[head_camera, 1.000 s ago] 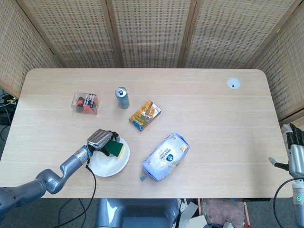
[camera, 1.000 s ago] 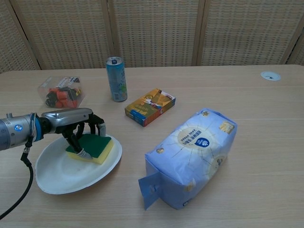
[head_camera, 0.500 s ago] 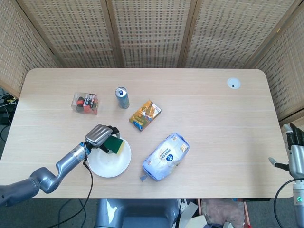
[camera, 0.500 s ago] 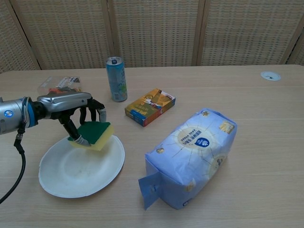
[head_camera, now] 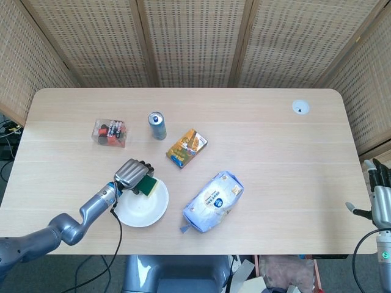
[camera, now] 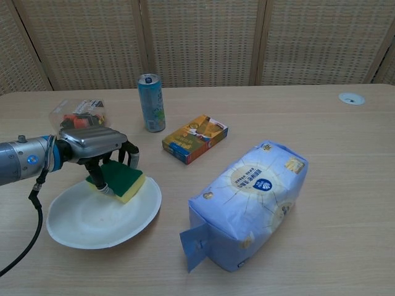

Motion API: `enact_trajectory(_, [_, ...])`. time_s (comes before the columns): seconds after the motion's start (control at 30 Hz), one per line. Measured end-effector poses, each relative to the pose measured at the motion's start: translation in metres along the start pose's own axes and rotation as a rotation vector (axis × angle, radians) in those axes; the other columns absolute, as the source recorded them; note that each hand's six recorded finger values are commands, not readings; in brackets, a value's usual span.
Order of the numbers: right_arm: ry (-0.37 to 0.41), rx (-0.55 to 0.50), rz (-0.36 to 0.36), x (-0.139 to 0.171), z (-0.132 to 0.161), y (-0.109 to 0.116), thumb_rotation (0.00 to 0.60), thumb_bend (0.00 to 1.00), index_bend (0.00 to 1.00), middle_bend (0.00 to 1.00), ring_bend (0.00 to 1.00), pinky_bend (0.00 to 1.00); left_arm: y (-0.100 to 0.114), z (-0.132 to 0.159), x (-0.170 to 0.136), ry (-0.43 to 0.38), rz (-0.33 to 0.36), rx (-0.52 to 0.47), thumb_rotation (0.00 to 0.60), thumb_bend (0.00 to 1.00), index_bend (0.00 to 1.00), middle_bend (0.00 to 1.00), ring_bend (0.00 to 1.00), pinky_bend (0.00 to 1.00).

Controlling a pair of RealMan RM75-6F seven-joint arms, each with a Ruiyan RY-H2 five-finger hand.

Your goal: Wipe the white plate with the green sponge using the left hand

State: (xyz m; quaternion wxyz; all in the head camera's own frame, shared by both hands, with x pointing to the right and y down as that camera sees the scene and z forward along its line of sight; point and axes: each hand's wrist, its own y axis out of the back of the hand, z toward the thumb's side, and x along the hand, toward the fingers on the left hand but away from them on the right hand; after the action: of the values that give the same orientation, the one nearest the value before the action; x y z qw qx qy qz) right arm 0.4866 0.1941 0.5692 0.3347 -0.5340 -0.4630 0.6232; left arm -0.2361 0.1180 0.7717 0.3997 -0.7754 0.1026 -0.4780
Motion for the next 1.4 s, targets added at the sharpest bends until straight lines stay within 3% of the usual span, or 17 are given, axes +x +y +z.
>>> enact_trajectory(0.2, [0.000, 0.000, -0.001, 0.000, 0.000, 0.000, 0.600, 0.00, 0.00, 0.00, 0.00, 0.00, -0.010, 0.004, 0.003, -0.004, -0.023, 0.022, 0.600, 0.00, 0.55, 0.41, 0.37, 0.45])
enact_trajectory(0.37, [-0.001, -0.003, -0.003, 0.000, -0.001, 0.001, 0.600, 0.00, 0.00, 0.00, 0.00, 0.00, -0.007, 0.005, 0.002, -0.012, -0.006, 0.026, 0.600, 0.00, 0.55, 0.41, 0.37, 0.45])
enact_trajectory(0.63, [0.004, -0.011, -0.005, 0.001, 0.000, 0.002, 0.600, 0.00, 0.00, 0.00, 0.00, 0.00, 0.027, 0.007, -0.004, -0.039, 0.099, 0.005, 0.600, 0.00, 0.55, 0.41, 0.37, 0.45])
enact_trajectory(0.87, [0.007, -0.009, -0.005, 0.001, 0.001, 0.002, 0.600, 0.00, 0.00, 0.00, 0.00, 0.00, 0.043, 0.024, -0.016, -0.094, 0.109, -0.032, 0.600, 0.00, 0.55, 0.41, 0.37, 0.45])
enact_trajectory(1.1, [0.004, -0.011, -0.006, 0.001, 0.000, 0.003, 0.600, 0.00, 0.00, 0.00, 0.00, 0.00, 0.033, 0.033, -0.017, -0.098, 0.064, -0.143, 0.600, 0.00, 0.55, 0.41, 0.37, 0.45])
enact_trajectory(1.4, [0.011, -0.017, 0.009, 0.001, 0.002, 0.000, 0.600, 0.00, 0.00, 0.00, 0.00, 0.00, 0.005, 0.021, -0.012, -0.022, -0.029, -0.362, 0.600, 0.00, 0.55, 0.41, 0.37, 0.45])
